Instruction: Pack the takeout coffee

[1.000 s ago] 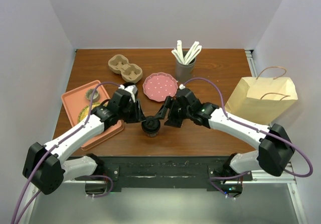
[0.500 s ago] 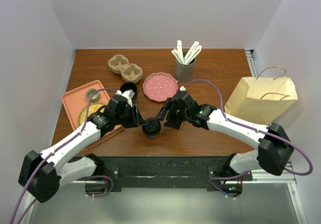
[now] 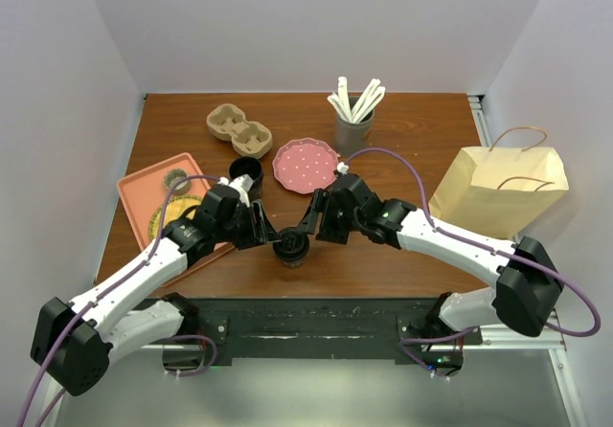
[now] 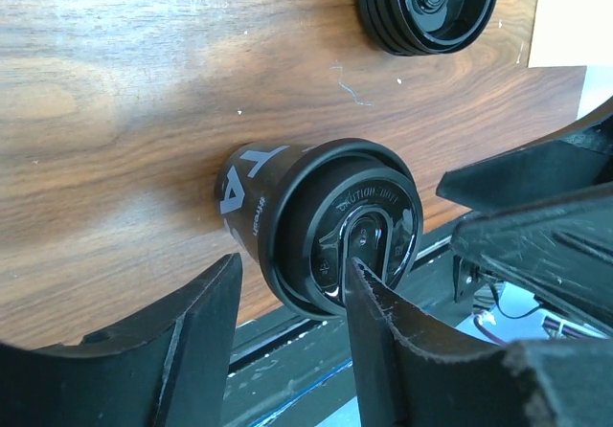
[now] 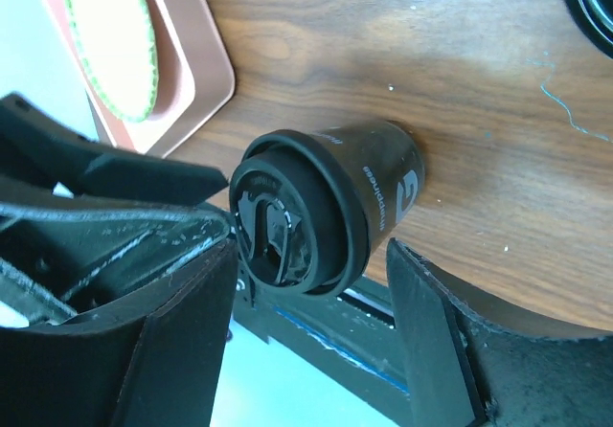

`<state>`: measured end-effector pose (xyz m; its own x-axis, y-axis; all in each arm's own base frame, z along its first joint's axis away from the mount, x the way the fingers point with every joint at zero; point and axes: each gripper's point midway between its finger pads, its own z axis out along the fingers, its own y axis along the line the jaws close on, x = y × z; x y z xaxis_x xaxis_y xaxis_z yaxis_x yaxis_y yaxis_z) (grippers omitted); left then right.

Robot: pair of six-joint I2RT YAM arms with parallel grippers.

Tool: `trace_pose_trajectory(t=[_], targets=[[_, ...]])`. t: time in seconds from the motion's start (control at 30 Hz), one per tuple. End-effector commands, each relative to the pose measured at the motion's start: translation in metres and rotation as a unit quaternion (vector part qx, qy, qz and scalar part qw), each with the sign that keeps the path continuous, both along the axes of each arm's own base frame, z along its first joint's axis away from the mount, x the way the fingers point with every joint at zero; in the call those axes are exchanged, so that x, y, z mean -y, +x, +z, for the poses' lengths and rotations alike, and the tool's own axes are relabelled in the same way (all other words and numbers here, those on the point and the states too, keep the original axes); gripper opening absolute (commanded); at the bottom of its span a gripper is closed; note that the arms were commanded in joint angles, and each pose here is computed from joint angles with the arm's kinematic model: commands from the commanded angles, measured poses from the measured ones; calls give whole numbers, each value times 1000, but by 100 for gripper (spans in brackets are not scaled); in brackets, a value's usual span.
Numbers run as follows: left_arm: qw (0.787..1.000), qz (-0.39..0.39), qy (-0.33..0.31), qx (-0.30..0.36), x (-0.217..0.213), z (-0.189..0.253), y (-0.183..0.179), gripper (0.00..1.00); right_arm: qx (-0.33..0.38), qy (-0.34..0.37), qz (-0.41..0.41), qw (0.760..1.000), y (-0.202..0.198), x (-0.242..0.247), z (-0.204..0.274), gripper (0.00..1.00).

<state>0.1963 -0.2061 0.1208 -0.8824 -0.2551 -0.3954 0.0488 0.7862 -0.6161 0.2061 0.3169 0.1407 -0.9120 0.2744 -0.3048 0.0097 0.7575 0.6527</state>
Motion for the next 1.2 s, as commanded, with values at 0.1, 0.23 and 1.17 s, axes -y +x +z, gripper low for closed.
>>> trace_pose_trajectory(t=[0.1,0.23,1.17], targets=[[999,-24,-2,29,8,11,11,52,15,14,74,997,-19,-4,-10,66],[999,-29,9,28,8,2,13,50,23,29,92,995,-26,-3,-12,66],[1000,-13,7,-26,-4,-39,-14,43,21,28,107,994,-40,8,-64,26]])
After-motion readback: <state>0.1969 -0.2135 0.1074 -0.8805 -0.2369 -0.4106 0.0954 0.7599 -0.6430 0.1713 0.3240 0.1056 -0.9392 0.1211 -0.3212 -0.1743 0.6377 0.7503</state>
